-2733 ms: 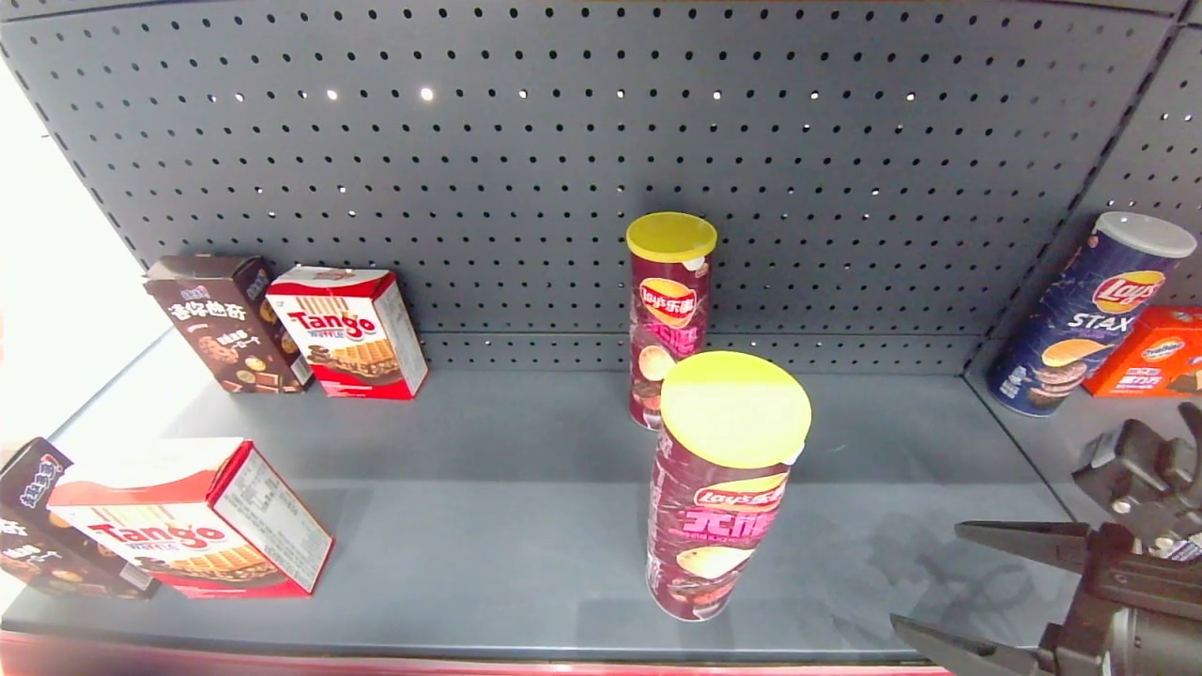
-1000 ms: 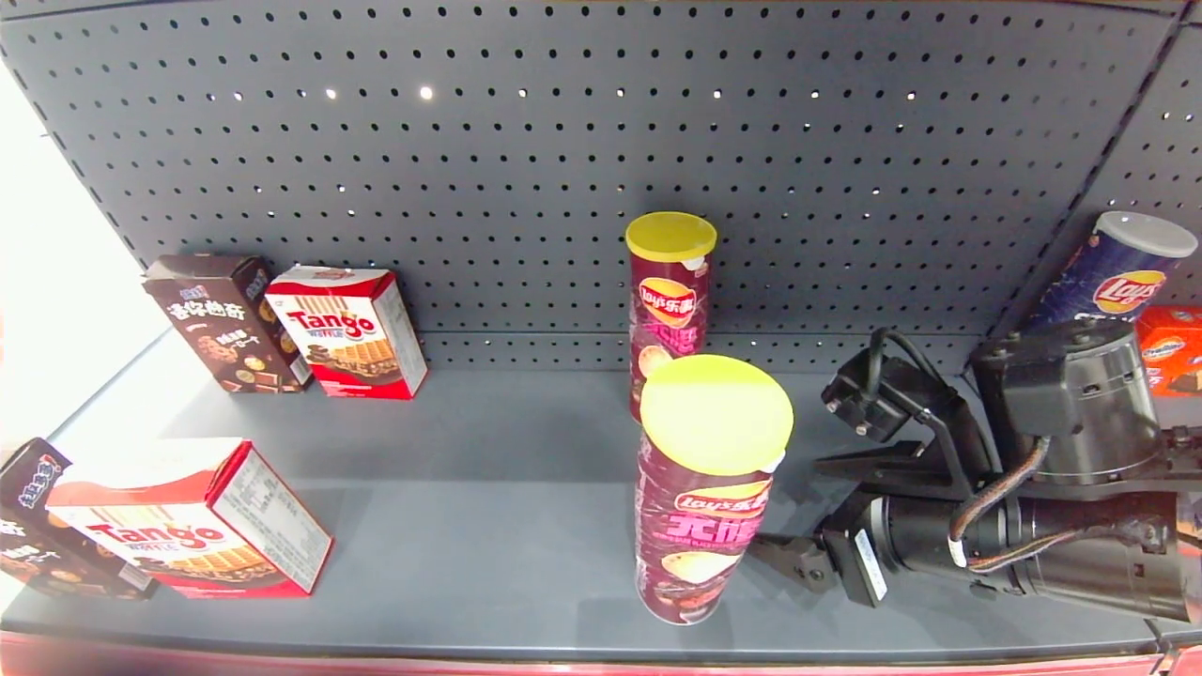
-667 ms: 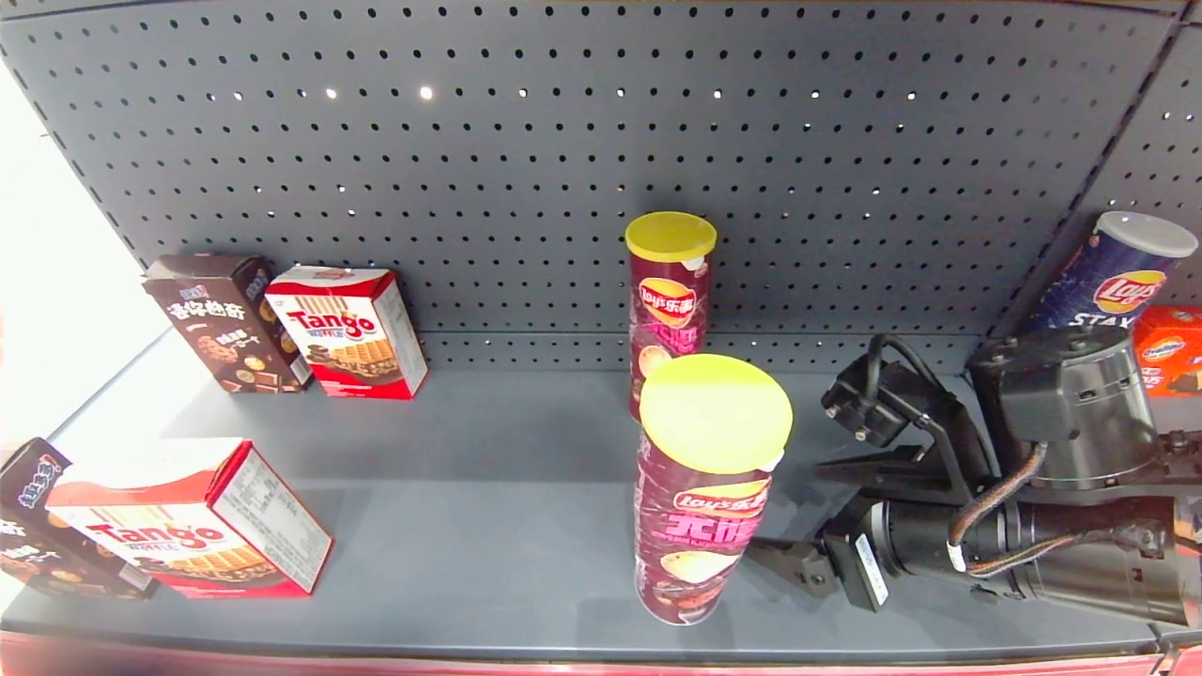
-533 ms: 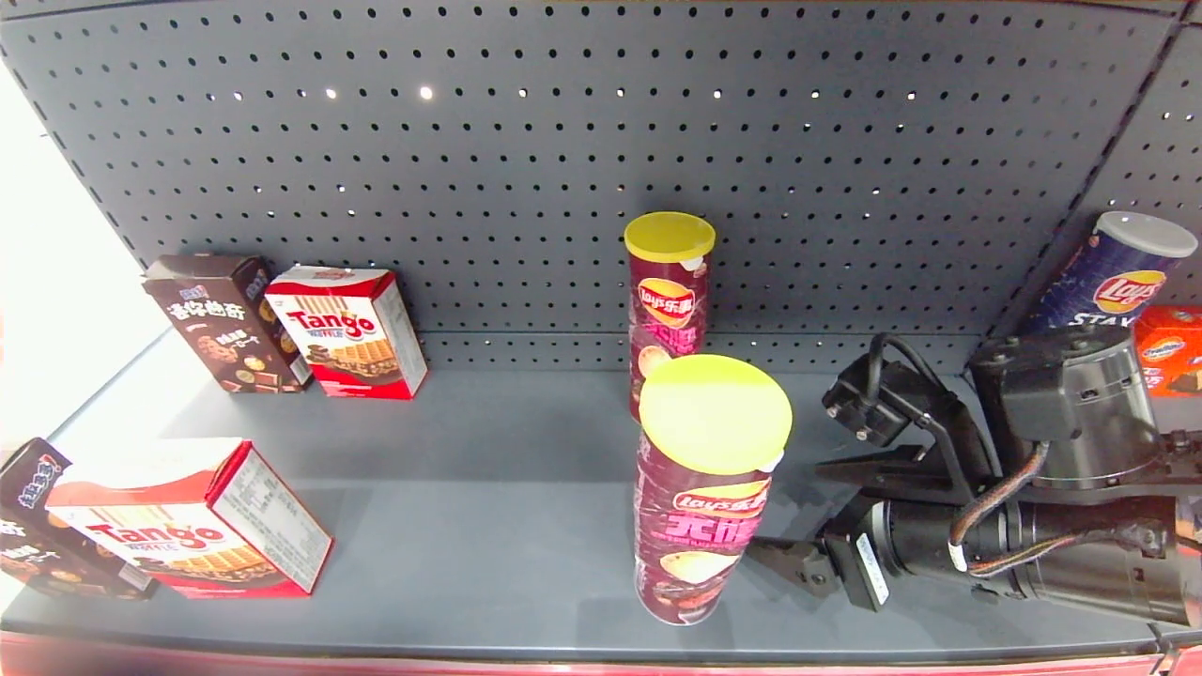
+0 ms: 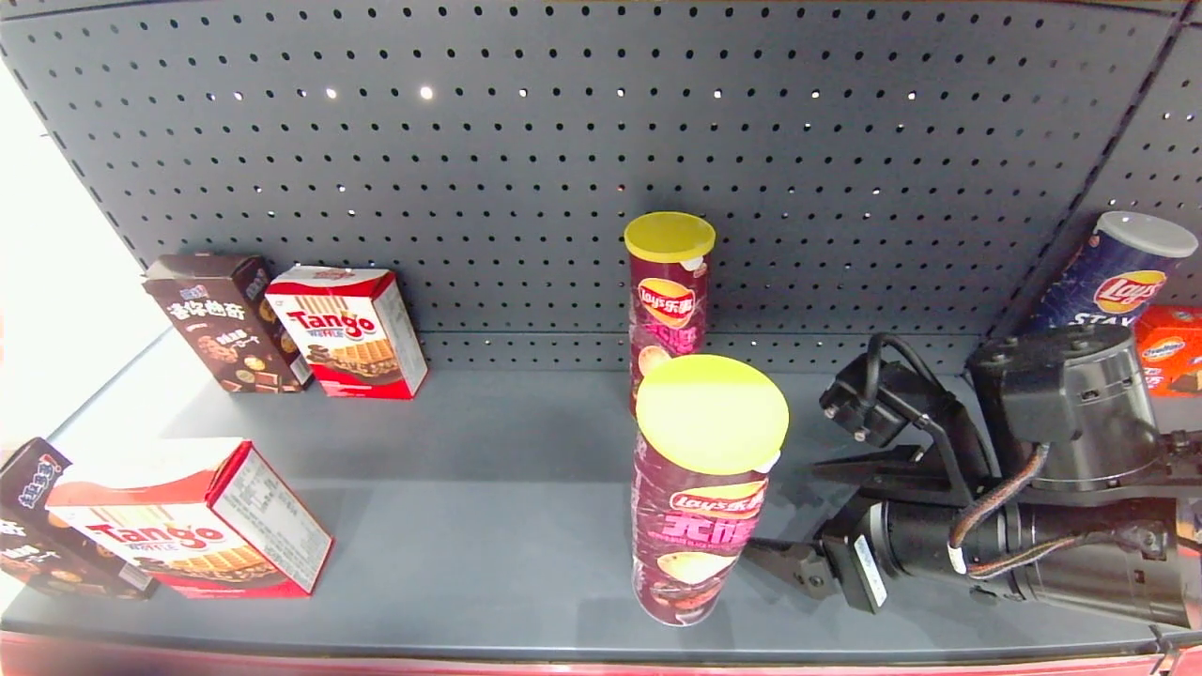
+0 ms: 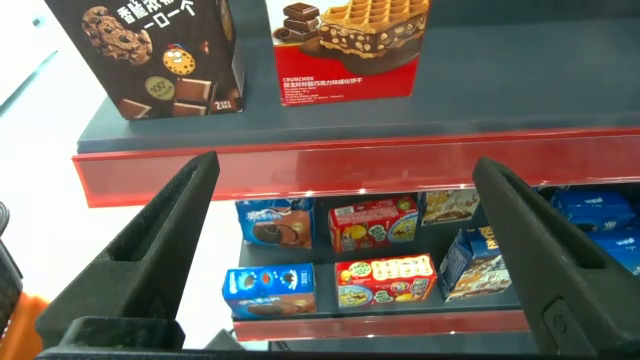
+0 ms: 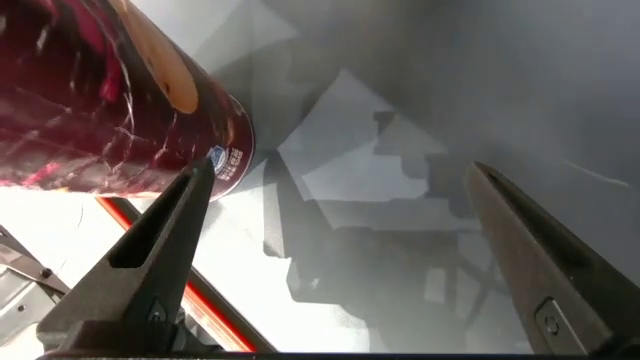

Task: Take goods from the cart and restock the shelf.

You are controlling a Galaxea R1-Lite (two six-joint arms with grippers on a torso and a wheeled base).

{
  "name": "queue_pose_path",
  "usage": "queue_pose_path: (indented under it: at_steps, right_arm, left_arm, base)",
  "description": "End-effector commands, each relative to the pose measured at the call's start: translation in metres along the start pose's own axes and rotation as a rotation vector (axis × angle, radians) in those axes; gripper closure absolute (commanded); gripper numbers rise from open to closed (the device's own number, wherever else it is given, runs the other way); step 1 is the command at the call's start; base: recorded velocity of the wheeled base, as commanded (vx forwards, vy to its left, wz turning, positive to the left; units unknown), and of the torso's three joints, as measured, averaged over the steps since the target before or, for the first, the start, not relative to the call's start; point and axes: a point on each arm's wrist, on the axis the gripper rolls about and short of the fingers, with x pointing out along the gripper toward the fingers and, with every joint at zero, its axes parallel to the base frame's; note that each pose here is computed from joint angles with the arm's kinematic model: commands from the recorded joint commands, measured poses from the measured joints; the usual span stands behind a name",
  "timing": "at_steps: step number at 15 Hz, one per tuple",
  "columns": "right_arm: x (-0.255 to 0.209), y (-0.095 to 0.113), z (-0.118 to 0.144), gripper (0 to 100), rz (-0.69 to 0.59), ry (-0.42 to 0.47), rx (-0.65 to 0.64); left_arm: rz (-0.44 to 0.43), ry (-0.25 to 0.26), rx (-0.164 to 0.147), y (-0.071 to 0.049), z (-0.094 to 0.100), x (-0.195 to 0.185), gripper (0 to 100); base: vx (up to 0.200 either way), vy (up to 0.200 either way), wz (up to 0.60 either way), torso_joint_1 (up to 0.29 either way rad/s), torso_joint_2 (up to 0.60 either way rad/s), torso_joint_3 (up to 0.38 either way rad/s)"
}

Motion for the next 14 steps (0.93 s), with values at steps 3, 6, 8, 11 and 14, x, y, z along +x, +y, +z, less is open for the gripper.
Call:
queue_pose_path:
  at_steps: [3, 6, 8, 11, 14]
  right_arm:
    - [-0.037, -0.016, -0.008, 0, -0.065, -0.063, 0.036]
    - [-0.107, -0.020, -0.052, 0, -0.124, -0.174, 0.065]
    - [-0.133, -0.014, -0.086, 0, -0.126, -0.226, 0.062]
    - [-0.172, -0.005, -0.144, 0, -0.120, -0.387, 0.049]
    - [-0.184, 0.001, -0.187, 0, -0.105, -0.466, 0.050]
  left_arm:
    - [0.000, 0.000, 0.001, 0.000, 0.000, 0.000, 0]
    - [0.000, 0.000, 0.004, 0.000, 0.000, 0.000, 0]
    - [-0.003, 0.000, 0.006, 0.000, 0.000, 0.000, 0]
    - [-0.005, 0.003, 0.009, 0.000, 0.000, 0.000, 0]
    - [-0.006, 0.001, 0.009, 0.000, 0.000, 0.000, 0]
  base:
    - [0.000, 0.000, 0.00, 0.000, 0.00, 0.000]
    - [0.000, 0.000, 0.00, 0.000, 0.00, 0.000]
    - [0.000, 0.000, 0.00, 0.000, 0.00, 0.000]
    - [0.000, 0.000, 0.00, 0.000, 0.00, 0.000]
    - [0.000, 0.000, 0.00, 0.000, 0.00, 0.000]
